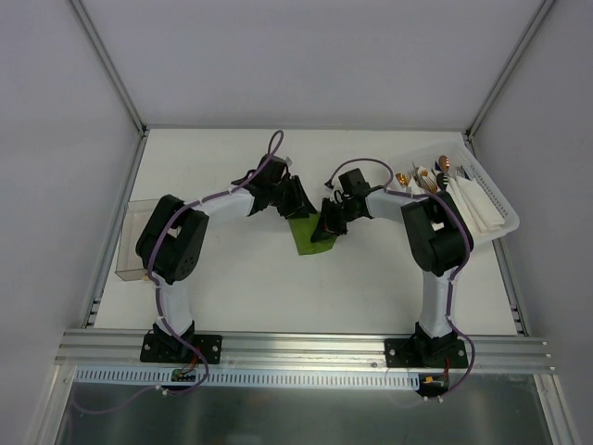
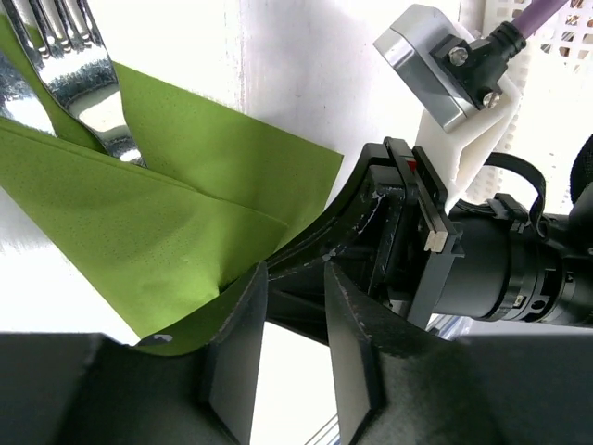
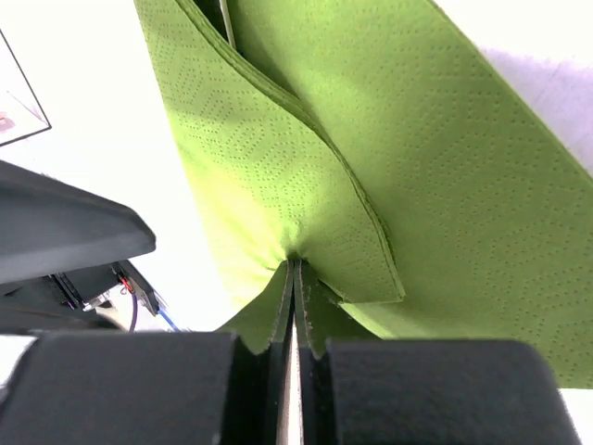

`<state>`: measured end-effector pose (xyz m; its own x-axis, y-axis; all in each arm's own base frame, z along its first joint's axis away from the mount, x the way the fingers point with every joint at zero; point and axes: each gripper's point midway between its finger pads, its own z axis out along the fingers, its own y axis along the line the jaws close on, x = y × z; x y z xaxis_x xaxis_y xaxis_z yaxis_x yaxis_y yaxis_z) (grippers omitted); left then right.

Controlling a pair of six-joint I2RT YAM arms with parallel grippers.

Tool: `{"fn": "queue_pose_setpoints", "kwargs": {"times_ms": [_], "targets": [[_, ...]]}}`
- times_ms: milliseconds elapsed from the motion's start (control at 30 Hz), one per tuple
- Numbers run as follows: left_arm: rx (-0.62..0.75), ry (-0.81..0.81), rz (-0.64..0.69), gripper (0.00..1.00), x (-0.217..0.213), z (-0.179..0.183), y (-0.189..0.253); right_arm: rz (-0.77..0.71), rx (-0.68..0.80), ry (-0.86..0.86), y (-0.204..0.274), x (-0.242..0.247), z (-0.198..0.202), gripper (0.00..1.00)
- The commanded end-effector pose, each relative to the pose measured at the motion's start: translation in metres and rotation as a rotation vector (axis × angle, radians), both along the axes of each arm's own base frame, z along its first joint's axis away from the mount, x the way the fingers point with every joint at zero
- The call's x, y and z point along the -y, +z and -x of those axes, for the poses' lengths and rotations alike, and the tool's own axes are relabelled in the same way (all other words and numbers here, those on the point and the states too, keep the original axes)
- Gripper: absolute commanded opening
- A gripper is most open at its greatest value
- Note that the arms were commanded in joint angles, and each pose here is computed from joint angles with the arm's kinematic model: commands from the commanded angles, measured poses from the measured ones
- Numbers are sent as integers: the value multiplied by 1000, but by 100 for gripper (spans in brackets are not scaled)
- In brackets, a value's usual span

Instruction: Place the utensils on the paper napkin and roll it up

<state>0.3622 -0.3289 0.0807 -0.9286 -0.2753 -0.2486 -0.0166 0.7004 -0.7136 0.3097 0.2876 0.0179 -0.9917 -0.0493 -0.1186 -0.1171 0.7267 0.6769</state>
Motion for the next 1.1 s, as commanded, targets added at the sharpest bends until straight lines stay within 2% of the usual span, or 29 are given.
{"fn": "queue_pose_setpoints", "kwargs": {"times_ms": [0, 300, 533, 700, 867, 1067], "targets": [[33, 5, -32, 31, -7, -7, 9, 76, -45, -24, -19, 11, 6, 0], [-10, 68, -74, 24, -12, -19, -13, 79, -75, -39, -23, 12, 11, 0], [-67, 82, -168, 16, -21, -20, -38, 79, -96, -54, -26, 12, 13, 0], [-140, 95, -256, 5, -30, -18, -54, 61, -97, -55, -21, 9, 14, 0], [-198, 77, -324, 0, -37, -12, -74, 8, -13, -45, 3, 3, 6, 0], [-244, 33, -365, 0, -41, -3, -90, -65, 121, -13, 48, -8, -13, 2]]}}
